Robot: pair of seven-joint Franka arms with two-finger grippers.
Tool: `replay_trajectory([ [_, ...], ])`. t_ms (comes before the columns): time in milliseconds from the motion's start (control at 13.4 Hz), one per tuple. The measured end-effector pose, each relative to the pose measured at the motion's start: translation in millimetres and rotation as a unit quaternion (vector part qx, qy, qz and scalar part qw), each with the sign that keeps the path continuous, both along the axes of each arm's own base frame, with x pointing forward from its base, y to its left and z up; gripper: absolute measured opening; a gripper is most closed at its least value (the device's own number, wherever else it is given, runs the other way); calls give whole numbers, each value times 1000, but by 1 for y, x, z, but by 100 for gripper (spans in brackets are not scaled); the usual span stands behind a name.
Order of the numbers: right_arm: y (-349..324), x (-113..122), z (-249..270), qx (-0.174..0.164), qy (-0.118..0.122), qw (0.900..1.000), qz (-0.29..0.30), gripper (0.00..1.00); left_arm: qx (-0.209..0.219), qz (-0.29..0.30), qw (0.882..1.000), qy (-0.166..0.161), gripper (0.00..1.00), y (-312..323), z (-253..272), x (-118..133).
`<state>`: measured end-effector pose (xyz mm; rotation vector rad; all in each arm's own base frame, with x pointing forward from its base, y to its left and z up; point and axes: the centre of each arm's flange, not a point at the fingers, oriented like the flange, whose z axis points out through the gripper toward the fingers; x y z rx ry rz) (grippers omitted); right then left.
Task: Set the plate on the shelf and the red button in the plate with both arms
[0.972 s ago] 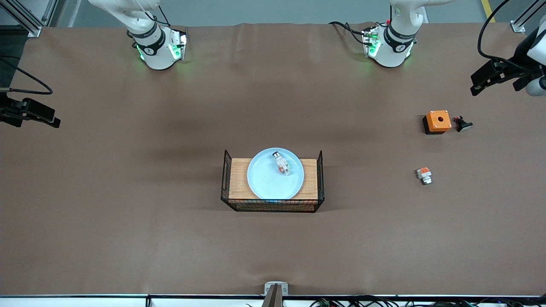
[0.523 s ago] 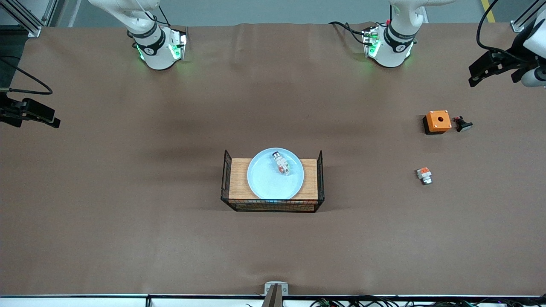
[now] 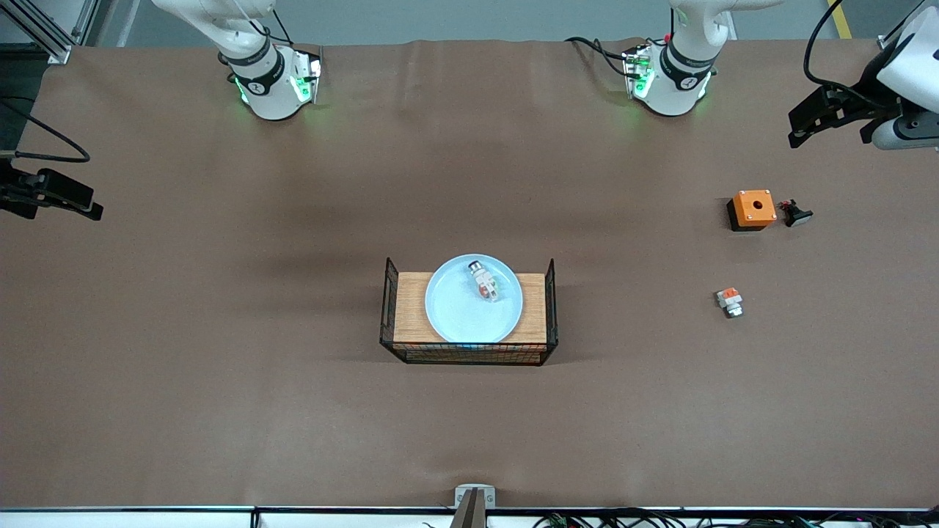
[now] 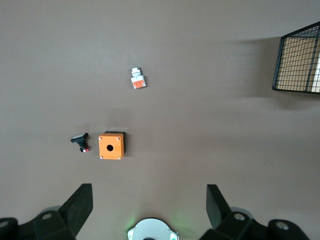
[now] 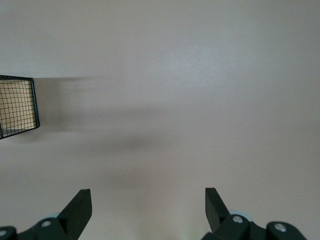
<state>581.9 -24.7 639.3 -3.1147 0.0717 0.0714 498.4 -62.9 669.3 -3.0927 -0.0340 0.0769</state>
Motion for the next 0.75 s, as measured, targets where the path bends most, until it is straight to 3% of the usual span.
replay_trajectory([
  [748,0,1,1,0,-4,1000,3,100,-1,3,1000,-3,100,3,2,0],
])
